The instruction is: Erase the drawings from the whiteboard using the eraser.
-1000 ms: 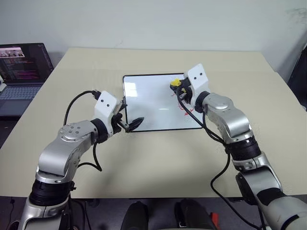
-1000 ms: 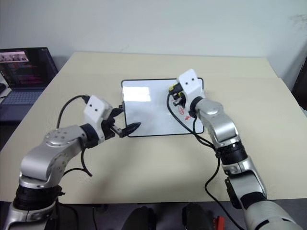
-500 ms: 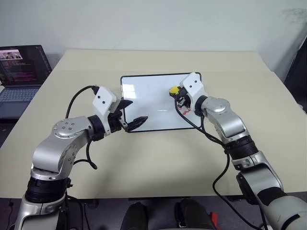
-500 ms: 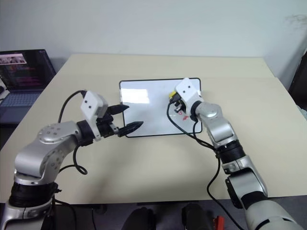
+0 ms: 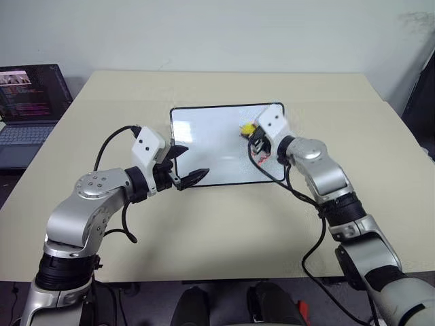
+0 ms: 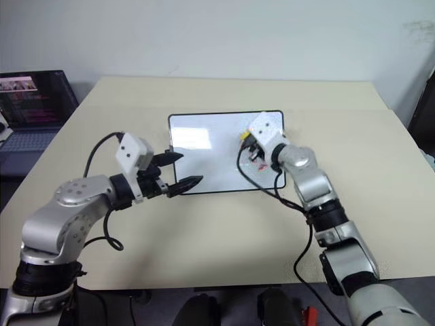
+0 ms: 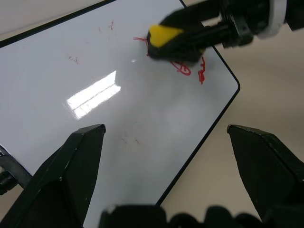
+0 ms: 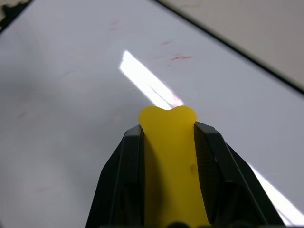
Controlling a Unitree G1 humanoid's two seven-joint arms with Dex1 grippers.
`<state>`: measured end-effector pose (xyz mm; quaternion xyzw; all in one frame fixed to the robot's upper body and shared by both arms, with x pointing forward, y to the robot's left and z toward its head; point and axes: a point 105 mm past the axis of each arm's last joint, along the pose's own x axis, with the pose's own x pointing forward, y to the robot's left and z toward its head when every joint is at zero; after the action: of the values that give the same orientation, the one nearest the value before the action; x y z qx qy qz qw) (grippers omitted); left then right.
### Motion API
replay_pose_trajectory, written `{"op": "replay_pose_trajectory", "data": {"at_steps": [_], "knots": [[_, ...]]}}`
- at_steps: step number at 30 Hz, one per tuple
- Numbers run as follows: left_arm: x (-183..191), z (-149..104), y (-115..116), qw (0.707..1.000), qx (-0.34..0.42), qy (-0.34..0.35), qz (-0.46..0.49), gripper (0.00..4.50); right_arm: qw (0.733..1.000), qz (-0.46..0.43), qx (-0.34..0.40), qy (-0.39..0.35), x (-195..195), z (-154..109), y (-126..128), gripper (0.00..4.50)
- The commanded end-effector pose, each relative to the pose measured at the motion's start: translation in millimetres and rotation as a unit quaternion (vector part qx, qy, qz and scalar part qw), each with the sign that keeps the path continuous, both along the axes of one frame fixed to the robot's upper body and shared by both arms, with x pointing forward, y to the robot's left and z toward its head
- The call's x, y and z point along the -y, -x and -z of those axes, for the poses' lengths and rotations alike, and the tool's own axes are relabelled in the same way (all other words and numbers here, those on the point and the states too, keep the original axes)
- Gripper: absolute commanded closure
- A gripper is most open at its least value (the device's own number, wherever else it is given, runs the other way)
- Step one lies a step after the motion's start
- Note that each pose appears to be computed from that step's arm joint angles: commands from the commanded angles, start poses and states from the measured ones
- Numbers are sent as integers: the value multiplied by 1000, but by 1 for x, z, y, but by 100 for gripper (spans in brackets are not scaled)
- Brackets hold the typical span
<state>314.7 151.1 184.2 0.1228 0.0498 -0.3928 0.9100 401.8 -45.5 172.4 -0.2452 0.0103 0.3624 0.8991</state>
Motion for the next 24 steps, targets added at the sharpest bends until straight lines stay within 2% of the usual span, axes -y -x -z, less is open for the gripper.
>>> {"op": "replay_pose_trajectory", "data": {"at_steps": [1, 2, 5, 7, 12, 15, 17, 24], "knots": [[4, -13, 5, 1000, 29, -2, 9, 0, 1000, 21, 7, 10, 5, 1, -4, 339], [4, -13, 5, 1000, 29, -2, 10, 0, 999, 30, 20, 8, 7, -3, -6, 339], [4, -12, 7, 1000, 28, -3, 12, 0, 992, 87, 95, -20, 20, -38, -21, 339], [5, -11, 9, 1000, 28, -4, 13, 0, 988, 101, 110, -31, 24, -47, -26, 339], [8, -11, 10, 999, 28, 0, 18, 0, 997, 54, 55, 4, 10, -17, -19, 339], [8, -9, 11, 999, 26, -1, 19, 0, 999, -6, -4, 33, -4, 11, -3, 339], [7, -8, 12, 1000, 24, -2, 19, 0, 999, -20, -15, 41, -8, 17, 2, 340], [0, -9, 11, 1000, 24, -8, 14, 0, 990, 69, 121, 3, 3, -37, -24, 340]]}}
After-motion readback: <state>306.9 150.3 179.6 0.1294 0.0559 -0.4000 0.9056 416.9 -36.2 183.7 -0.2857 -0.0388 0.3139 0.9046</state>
